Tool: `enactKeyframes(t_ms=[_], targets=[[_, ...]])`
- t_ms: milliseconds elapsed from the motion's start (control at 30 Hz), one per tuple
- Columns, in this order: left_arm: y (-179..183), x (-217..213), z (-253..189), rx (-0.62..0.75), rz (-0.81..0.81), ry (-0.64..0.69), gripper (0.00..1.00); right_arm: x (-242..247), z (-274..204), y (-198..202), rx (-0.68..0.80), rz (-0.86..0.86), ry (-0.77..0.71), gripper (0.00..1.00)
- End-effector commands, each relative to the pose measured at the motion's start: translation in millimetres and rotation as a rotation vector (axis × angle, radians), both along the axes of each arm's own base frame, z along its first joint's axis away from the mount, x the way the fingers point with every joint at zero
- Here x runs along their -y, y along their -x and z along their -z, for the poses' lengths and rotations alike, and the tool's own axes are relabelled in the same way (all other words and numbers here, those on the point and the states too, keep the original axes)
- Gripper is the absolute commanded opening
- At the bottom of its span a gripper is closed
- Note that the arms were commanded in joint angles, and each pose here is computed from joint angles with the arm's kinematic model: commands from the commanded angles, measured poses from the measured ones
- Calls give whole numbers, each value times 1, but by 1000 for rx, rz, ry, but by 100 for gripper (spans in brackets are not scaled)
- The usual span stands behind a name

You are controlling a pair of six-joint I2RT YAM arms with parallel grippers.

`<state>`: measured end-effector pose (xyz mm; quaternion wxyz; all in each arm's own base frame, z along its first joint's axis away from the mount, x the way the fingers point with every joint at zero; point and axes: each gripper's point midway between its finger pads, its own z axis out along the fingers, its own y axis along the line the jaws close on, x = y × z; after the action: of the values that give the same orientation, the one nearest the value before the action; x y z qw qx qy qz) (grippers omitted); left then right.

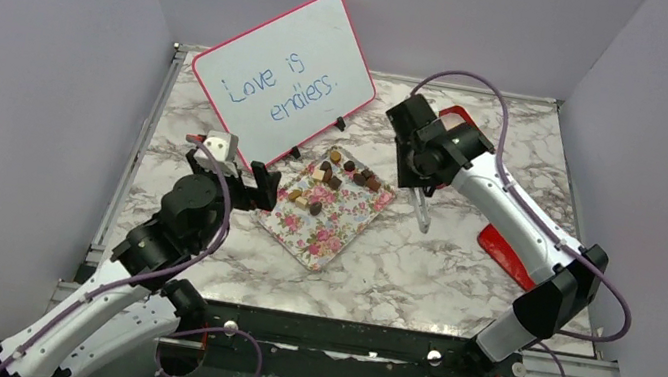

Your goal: Pack the chocolate

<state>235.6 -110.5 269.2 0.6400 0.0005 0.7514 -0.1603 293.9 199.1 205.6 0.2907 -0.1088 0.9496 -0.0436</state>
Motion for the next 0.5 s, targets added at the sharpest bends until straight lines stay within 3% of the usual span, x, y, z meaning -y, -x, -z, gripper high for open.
enactKeyframes(t_ms=[0,200,467], targets=[[-5,34,15,-110,93,83,99,12,-36,-16,44,-54,-33,24],[-9,52,-9,-241,81,198,99,33,-48,-33,-2,-10,-8,23],[-10,55,-26,-305,110,71,99,44,-37,-41,-21,97,-39,23]])
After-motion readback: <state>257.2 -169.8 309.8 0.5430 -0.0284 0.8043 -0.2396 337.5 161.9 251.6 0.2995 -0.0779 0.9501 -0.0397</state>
